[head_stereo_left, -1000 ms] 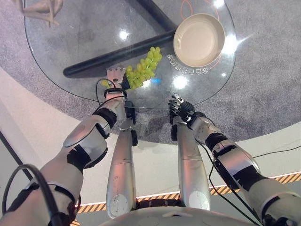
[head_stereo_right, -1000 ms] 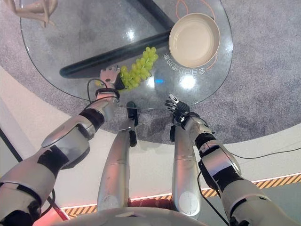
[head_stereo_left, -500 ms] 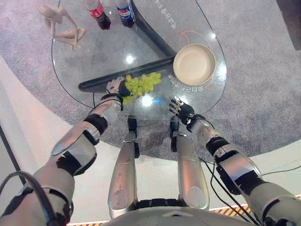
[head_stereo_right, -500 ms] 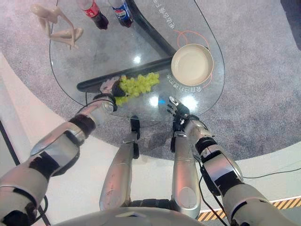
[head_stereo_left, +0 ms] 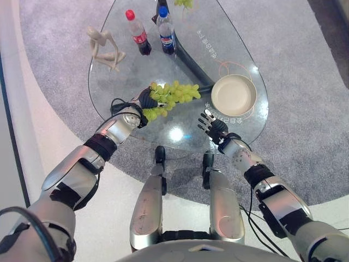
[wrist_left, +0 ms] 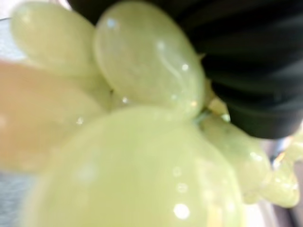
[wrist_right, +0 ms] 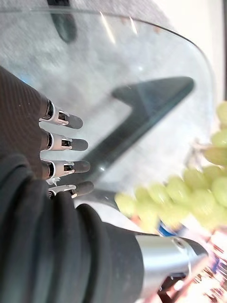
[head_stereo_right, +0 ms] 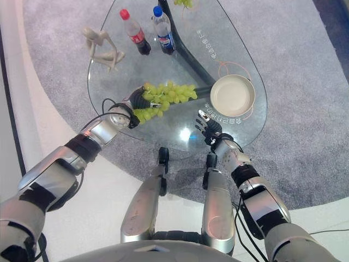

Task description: Pick up fruits into the plate

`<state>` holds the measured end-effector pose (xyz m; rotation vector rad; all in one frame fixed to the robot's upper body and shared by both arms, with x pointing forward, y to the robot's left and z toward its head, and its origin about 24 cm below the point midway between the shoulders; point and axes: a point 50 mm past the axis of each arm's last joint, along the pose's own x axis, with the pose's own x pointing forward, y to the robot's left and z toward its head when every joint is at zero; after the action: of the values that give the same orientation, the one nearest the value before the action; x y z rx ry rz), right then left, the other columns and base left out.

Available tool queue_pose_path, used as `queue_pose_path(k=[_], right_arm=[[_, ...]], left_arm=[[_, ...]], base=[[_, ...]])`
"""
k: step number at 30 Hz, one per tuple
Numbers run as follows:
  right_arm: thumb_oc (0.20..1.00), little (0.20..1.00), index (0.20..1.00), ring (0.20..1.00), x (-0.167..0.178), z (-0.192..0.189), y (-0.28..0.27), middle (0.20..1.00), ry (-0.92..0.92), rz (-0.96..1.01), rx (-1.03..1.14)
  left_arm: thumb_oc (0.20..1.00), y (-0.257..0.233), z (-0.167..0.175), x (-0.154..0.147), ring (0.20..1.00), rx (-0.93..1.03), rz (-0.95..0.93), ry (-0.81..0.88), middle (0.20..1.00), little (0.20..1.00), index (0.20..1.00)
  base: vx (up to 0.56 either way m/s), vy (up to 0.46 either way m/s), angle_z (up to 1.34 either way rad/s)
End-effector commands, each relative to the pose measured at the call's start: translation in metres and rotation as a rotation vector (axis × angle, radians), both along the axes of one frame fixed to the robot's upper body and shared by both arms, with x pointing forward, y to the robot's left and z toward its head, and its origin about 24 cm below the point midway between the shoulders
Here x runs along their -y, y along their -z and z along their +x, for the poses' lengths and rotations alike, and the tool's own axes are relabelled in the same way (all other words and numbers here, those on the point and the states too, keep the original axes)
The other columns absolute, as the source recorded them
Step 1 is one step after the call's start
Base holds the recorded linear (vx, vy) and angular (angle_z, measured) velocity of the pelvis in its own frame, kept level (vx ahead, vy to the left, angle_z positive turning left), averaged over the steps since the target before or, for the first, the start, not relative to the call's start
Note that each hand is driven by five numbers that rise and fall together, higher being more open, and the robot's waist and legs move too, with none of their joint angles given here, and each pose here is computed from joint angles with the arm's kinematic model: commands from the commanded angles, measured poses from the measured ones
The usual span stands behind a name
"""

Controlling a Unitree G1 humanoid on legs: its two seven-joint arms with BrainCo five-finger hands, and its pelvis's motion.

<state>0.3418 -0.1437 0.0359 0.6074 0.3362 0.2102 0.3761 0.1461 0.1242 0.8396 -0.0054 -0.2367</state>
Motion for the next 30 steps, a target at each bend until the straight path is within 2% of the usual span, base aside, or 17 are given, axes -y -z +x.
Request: queue_pose_path(k=[1,2,9,15,22,30], right_arm=[[1.000,1.000,1.000,1.000,-0.013,-0.018,0.003,1.000,-0.066,0.248,0.020],[1.000,1.000,1.000,1.000,-0.015,-0.020,0.003,1.000,-0.079,0.275,0.020],[1.000,1.000,1.000,1.000,-0.038,-0.054,0.001,1.000,-0.244,0.807,0.004],[1.000,1.000,1.000,1.000,-0.044,-0.083,0.007,1.000,-0.305,0.999,-0.019],[1.000,1.000,1.000,1.000,-0.049,-0.103,0.014,1.000,-0.294,1.055,-0.033],[1.000,1.000,1.000,1.000,-0.054,-0.109,0.016,1.000,-0.263,0.933,-0.041]], left_arm=[[0.200,-0.005,-0.008,0.001,0.200,0.008,-0.114,0.052,0.200,0.200,0.200],[0.200,-0.003,-0.009,0.001,0.200,0.001,-0.110,0.056,0.200,0.200,0.200],[0.200,0.005,-0.030,-0.002,0.200,-0.114,0.046,0.179,0.200,0.200,0.200],[0.200,0.002,-0.048,-0.002,0.200,-0.163,0.085,0.273,0.200,0.200,0.200],[0.200,0.008,-0.062,0.007,0.200,-0.185,0.101,0.345,0.200,0.200,0.200],[0.200,0.013,-0.071,0.015,0.200,-0.238,0.167,0.411,0.200,0.200,0.200]], base=[[0.12,0.000,0.08],[0.17,-0.029,0.09],[0.13,-0.036,0.16],[0.12,-0.005,0.17],[0.06,0.008,0.05],[0.01,0.007,0.04]])
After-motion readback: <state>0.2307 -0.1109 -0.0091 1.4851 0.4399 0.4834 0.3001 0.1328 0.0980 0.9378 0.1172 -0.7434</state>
